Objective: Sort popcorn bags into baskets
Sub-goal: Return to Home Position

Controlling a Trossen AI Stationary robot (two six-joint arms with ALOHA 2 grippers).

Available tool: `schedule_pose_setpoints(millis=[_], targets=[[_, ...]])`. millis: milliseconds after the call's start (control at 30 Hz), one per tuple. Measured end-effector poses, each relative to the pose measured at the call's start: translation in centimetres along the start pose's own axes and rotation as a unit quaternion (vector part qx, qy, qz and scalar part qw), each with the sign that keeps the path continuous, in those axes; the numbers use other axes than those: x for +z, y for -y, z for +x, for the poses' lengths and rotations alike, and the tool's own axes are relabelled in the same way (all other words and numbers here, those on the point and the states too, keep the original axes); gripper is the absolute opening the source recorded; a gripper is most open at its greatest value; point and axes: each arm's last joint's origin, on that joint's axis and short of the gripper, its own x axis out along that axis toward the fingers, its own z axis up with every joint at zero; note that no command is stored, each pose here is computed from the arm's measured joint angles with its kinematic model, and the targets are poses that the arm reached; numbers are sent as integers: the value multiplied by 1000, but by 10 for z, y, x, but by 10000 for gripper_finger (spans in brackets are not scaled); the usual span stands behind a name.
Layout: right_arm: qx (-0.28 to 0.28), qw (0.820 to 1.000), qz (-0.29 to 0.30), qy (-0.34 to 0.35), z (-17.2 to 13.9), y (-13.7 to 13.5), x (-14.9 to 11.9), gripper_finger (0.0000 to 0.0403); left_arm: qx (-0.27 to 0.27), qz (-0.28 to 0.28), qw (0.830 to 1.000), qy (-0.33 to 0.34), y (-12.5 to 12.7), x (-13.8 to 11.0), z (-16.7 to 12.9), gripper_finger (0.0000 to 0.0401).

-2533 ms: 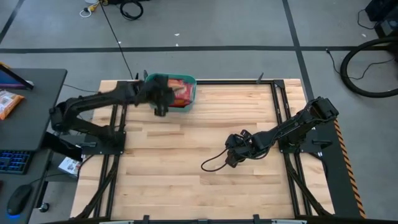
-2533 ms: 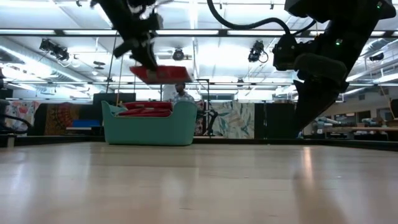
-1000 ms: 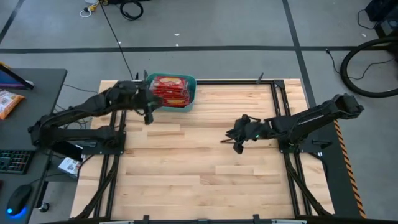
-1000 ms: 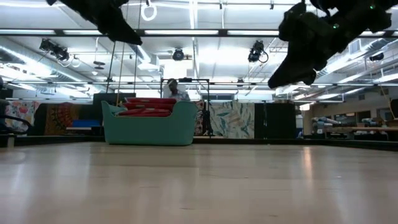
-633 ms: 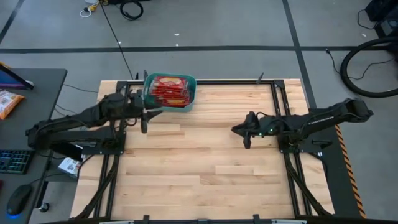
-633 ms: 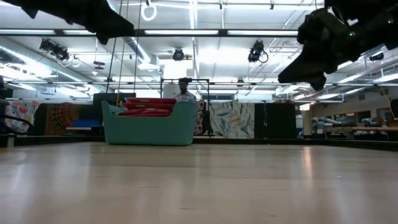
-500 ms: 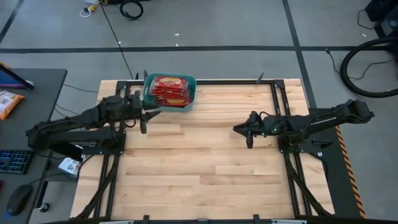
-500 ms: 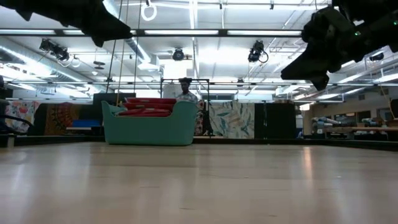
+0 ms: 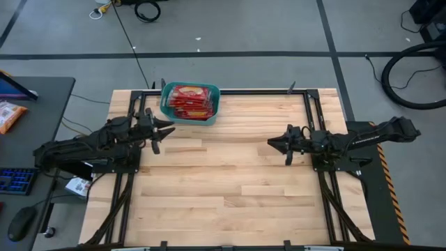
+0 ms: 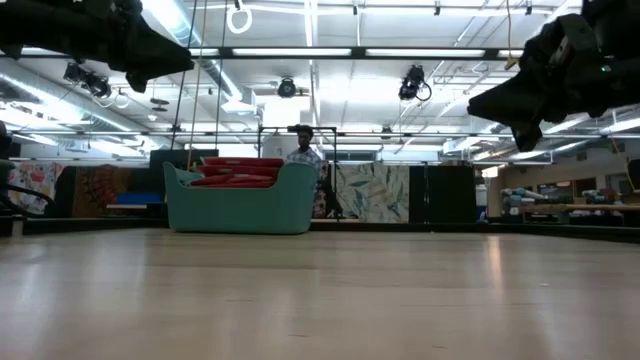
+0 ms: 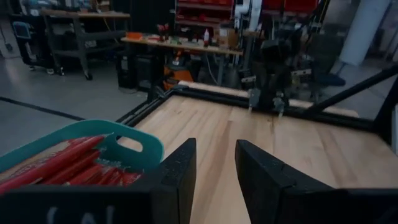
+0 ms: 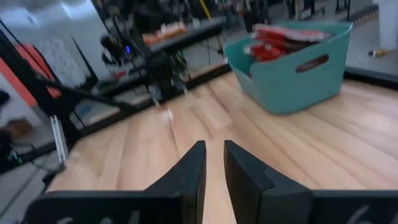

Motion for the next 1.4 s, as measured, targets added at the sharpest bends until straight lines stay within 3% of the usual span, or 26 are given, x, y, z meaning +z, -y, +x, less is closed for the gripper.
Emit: schedule_pose_setpoints(millis=[333, 600, 733, 1000, 1200, 1400], targets=[[-13, 998, -23, 55, -7, 9, -1, 62, 8, 5, 998, 57, 3, -18, -18, 109], [-25, 990, -74, 121, -15, 11, 13, 62, -27, 30, 992, 121, 5, -27, -34, 55], [-40, 987, -73, 136, -17, 11, 15, 62, -49, 35, 991, 120, 8, -32, -32, 31], [-37, 996, -48, 69, -14, 14, 2, 62, -115, 1, 981, 154, 14, -56, -24, 8], [-42, 996, -58, 53, -14, 15, -1, 62, -72, -27, 986, 150, 11, -56, -23, 14], [-41, 996, -58, 54, -14, 15, -1, 62, -75, -67, 984, 146, 11, -56, -22, 15]])
